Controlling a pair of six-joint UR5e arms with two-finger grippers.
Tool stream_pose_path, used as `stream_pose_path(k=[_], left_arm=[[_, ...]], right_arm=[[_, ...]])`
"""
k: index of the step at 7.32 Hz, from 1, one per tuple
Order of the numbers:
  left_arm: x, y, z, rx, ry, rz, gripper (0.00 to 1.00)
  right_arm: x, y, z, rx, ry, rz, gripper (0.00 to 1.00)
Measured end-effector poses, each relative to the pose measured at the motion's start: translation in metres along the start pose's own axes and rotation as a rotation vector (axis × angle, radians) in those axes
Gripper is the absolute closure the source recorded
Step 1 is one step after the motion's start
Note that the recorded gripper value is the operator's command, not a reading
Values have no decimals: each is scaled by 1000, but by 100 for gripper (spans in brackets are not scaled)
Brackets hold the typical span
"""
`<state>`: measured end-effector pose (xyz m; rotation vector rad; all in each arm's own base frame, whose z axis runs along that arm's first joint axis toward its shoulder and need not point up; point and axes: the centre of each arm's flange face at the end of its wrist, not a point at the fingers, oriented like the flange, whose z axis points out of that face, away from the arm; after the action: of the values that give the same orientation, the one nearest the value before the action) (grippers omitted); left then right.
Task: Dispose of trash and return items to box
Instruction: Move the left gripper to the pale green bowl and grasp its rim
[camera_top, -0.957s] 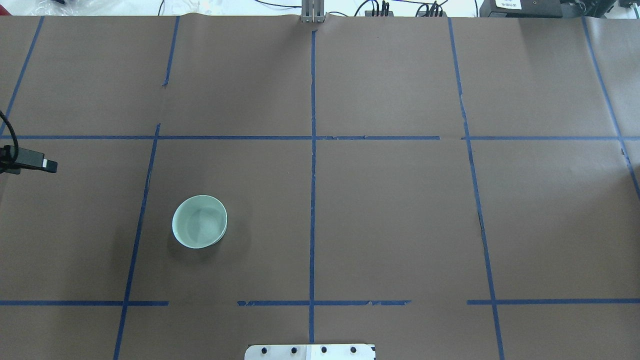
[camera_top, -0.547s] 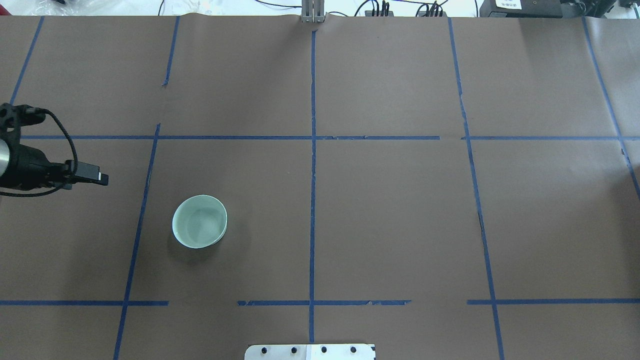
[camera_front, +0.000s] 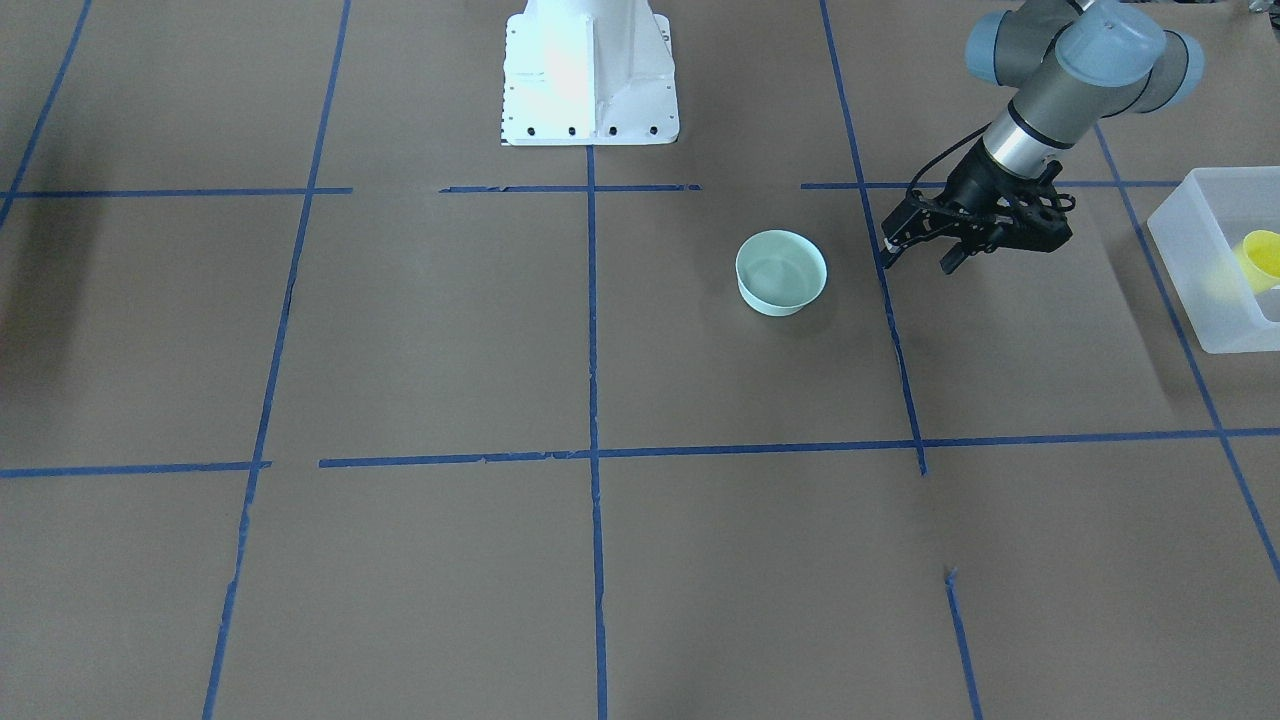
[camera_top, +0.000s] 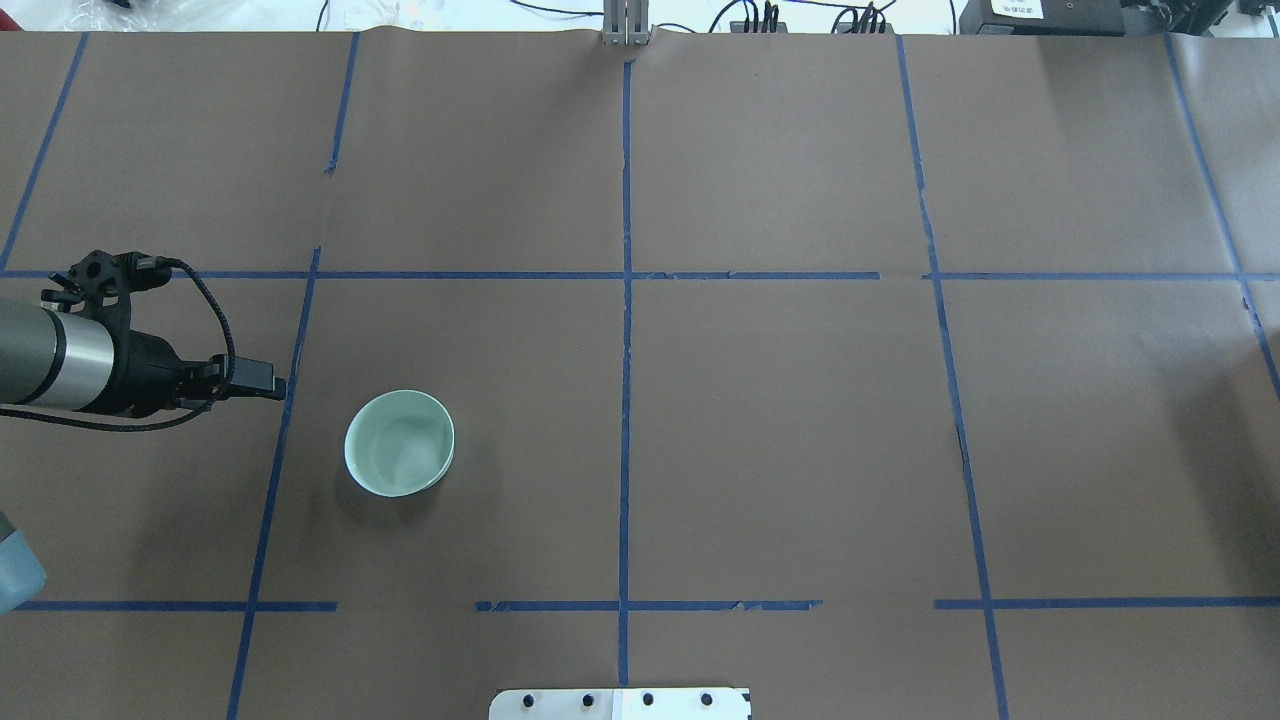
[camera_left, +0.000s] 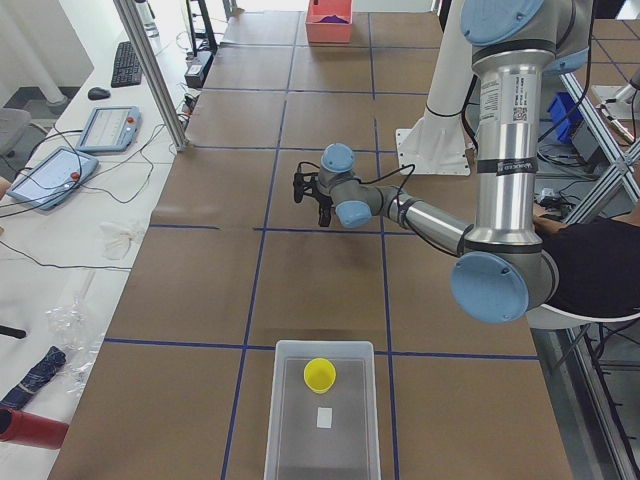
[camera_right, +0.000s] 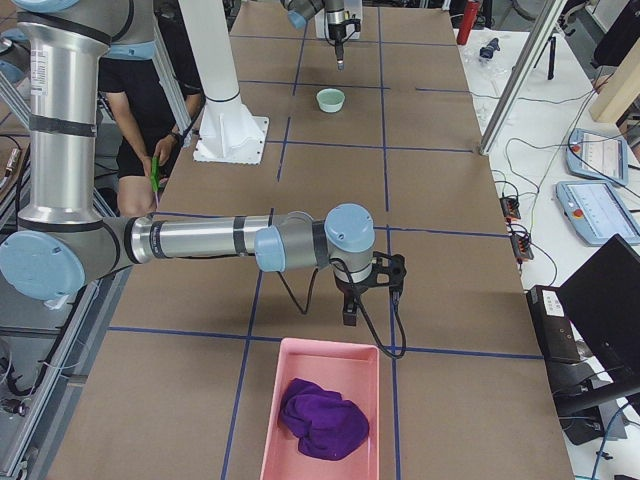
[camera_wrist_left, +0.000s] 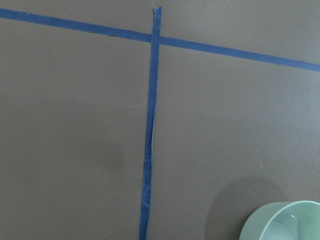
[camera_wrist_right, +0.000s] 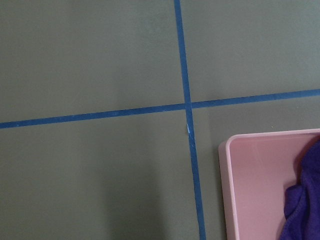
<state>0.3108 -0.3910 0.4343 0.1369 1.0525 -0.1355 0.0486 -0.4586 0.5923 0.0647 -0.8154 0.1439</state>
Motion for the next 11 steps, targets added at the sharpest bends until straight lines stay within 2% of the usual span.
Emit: stream_pose_path(k=[5,6,7,8,9,11], left_arm=[[102,32,63,25,-148,-20,0],[108,40,72,19,-163,-17,5],[109,47,79,10,-175,-13,35],[109,52,84,3,-180,-15,79],[110,54,84,-1,-180,-23,100],[110,56,81,-4,-176,-31,100]], right_arm=[[-31,-11,14,-25,-9,-53,0],[-33,-11,16,-27,-10,-57,0],[-33,-11,16,-28,-10,-62,0],[-33,-11,17,-28,-11,-68,0],[-33,-10,17,-29,-11,-70,0],[-29,-7,19,-34,-10,-66,0]])
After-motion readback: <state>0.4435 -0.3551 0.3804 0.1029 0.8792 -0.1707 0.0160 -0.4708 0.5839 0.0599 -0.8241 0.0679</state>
